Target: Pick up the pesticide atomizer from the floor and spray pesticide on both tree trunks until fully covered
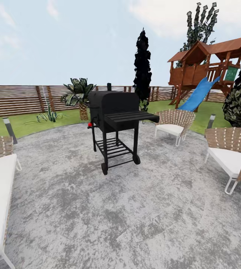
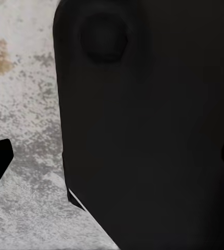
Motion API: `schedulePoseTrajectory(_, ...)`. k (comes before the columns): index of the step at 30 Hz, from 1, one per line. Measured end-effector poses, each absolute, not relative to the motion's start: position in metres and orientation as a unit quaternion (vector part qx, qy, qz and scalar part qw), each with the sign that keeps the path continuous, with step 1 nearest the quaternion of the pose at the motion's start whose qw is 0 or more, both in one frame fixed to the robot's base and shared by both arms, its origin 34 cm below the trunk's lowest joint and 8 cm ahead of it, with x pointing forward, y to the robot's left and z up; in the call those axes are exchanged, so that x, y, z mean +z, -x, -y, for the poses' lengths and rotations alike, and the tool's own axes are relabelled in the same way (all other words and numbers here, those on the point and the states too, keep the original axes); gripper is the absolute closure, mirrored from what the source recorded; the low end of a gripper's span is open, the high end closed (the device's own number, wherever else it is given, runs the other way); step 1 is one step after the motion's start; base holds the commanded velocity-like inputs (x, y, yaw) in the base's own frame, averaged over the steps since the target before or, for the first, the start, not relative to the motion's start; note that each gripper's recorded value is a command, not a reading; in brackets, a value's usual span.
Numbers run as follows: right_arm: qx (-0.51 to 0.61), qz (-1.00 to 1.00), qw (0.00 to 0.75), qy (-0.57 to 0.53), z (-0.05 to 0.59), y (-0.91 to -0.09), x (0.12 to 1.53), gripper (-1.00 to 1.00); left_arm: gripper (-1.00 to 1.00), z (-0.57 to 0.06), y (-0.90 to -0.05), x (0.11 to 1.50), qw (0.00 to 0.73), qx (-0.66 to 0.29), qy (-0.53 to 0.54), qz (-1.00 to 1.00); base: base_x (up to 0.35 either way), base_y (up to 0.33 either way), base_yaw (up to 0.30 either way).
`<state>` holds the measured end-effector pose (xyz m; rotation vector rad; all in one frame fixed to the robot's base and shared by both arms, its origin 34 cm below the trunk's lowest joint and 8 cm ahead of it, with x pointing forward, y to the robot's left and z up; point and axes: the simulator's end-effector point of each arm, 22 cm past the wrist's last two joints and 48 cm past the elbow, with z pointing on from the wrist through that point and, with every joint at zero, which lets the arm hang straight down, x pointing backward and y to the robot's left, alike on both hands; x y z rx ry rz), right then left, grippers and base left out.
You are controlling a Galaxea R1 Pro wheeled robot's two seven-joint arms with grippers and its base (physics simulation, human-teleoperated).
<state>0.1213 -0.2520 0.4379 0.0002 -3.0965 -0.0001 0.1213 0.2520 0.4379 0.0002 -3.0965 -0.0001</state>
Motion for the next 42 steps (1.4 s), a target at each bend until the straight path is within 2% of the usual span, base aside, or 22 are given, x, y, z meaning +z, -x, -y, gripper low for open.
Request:
schedulePoseTrajectory(11,-0.019,1.0,-0.01,0.0,0.225,-0.164,0.438,-1.0,-1.0,-0.245,-0.123,0.438,0.02,0.005,-0.002,1.0,0.0,0.0,0.0)
schedulePoseTrajectory(25,-0.021,0.999,-0.042,0.003,0.222,-0.195,0.439,-1.0,-1.0,-0.244,-0.13,0.438,0.006,0.006,-0.001,1.0,0.0,0.0,-0.004)
schedulePoseTrajectory(32,-0.021,0.999,-0.043,0.004,0.223,-0.197,0.44,-1.0,-1.0,-0.243,-0.143,0.438,-0.023,0.008,-0.001,1.0,0.0,0.0,-0.209)
schedulePoseTrajectory(42,-0.021,0.999,-0.043,0.005,0.223,-0.197,0.44,-1.0,-1.0,-0.239,-0.145,0.438,-0.024,0.012,-0.003,1.0,0.0,0.0,-0.263)
